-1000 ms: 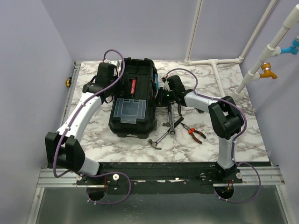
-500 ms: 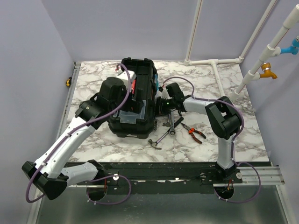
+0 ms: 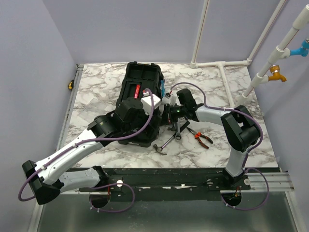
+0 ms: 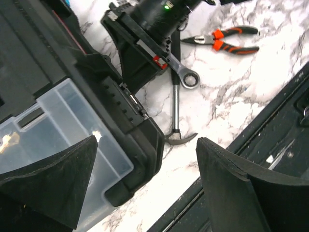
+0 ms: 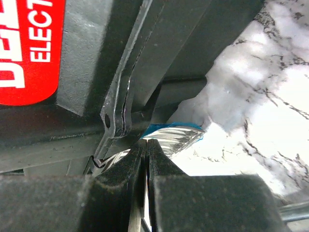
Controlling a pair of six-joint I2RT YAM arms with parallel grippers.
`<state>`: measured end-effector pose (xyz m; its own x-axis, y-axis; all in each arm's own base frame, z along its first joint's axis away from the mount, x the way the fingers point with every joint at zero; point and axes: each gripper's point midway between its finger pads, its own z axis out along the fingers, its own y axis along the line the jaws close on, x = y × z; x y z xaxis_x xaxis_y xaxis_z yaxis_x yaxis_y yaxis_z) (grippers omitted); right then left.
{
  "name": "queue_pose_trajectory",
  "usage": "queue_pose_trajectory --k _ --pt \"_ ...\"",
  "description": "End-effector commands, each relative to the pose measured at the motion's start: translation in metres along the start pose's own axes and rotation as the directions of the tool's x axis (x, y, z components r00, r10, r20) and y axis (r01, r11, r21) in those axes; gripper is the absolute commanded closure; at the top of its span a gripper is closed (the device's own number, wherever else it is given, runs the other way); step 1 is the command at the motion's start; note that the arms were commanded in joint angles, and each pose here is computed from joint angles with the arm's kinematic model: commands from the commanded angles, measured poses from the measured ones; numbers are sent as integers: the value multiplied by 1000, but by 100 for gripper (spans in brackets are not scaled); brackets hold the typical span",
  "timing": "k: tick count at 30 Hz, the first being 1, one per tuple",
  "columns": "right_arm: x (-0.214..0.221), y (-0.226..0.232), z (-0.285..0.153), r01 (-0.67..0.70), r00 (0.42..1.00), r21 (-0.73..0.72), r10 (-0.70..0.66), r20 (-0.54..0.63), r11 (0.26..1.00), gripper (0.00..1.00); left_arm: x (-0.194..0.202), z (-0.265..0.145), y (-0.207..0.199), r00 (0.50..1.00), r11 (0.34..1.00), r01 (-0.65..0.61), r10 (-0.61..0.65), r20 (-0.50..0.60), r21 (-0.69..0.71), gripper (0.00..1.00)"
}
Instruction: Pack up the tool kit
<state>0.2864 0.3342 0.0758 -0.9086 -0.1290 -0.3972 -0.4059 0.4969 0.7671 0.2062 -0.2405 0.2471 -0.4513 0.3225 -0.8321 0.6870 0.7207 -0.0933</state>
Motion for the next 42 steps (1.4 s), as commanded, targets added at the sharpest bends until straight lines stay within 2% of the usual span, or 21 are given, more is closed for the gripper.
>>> queue_pose_trajectory --k 1,4,9,13,16,19,28,35,42 --pt "8 5 -3 19 999 15 -19 -35 1000 90 -2 2 -2 992 992 -116 113 -59 -51 16" --pt "-6 -20 -5 14 1000 172 -17 15 985 91 0 4 2 994 991 -95 89 -69 -90 16" --pt "-33 -43 -15 -12 992 329 -29 120 944 93 5 9 10 998 988 -46 39 -53 -149 14" --pt "-52 -55 -11 -46 985 384 -22 171 922 93 18 5 41 991 928 82 -114 -66 -364 7" --pt "-58 -54 5 -49 988 330 -3 155 943 93 24 11 42 986 923 128 -157 -54 -363 4" --pt "-52 -43 26 -42 997 204 28 74 978 93 31 16 47 980 916 142 -182 -74 -376 3" --pt "26 -38 35 -117 980 -18 113 -162 993 93 62 19 72 967 868 92 -194 -164 -488 3" --pt "47 -17 17 -95 975 -118 69 -211 988 93 74 17 80 963 873 118 -216 -159 -474 3" --pt "45 26 -11 -63 984 -252 18 -175 966 92 64 11 78 971 888 134 -207 -122 -439 3"
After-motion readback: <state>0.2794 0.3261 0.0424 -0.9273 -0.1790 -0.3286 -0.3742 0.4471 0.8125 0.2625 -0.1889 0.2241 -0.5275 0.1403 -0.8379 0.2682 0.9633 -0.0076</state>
